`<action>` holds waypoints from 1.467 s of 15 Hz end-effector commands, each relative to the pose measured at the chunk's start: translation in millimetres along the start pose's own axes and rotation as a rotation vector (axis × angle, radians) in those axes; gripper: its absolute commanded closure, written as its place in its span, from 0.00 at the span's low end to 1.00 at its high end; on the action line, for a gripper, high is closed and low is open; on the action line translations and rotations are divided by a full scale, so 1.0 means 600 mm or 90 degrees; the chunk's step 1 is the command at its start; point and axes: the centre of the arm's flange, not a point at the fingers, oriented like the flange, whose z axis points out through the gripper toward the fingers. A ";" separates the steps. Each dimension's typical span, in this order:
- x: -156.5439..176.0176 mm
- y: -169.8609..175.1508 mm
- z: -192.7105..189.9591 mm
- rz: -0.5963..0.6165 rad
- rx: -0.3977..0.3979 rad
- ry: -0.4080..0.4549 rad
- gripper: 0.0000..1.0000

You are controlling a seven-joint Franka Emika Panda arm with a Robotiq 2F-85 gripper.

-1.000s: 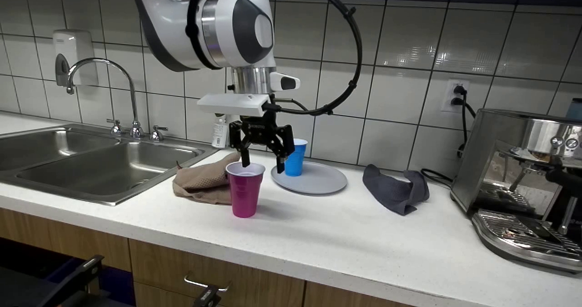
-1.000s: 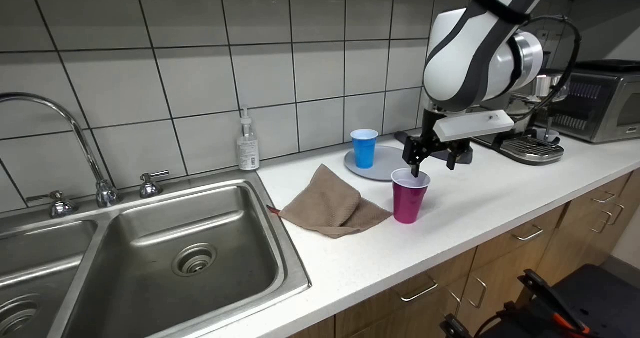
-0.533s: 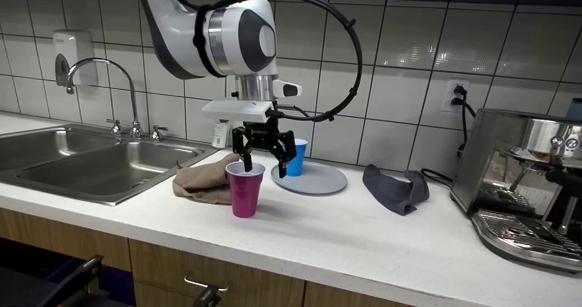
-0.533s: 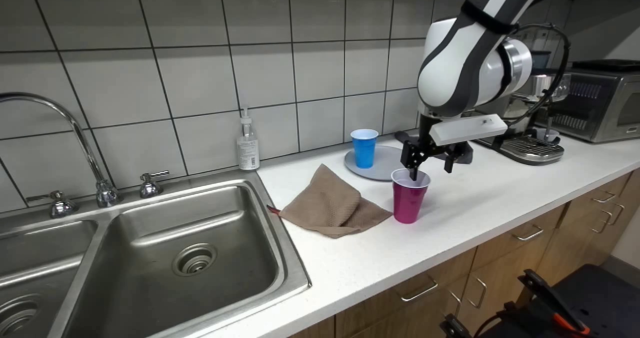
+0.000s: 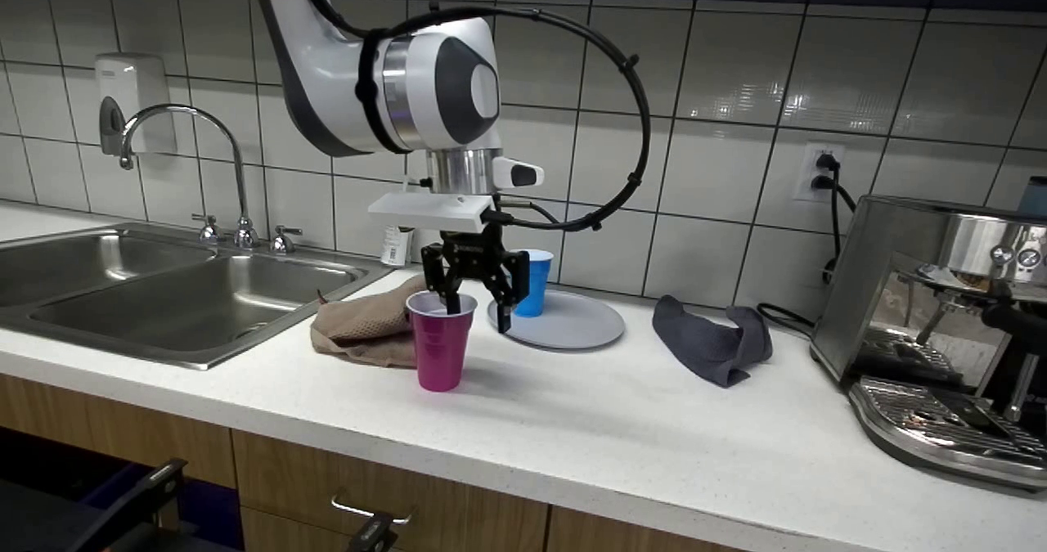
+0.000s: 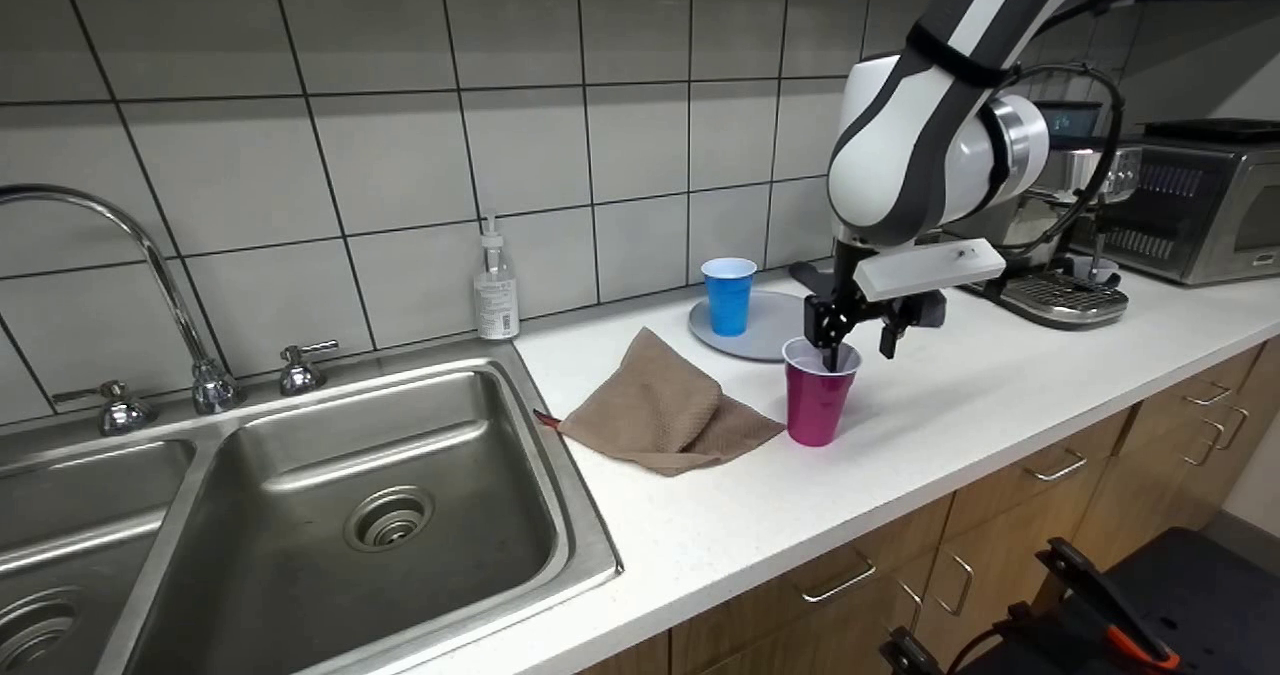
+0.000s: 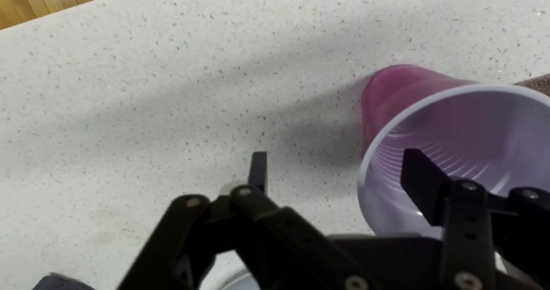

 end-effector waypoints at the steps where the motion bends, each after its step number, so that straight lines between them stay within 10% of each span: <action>1: 0.012 -0.002 0.006 -0.006 0.002 0.004 0.51; 8: 0.011 -0.002 0.017 -0.006 0.004 0.007 1.00; 22: -0.009 0.031 -0.076 0.016 0.043 0.047 0.98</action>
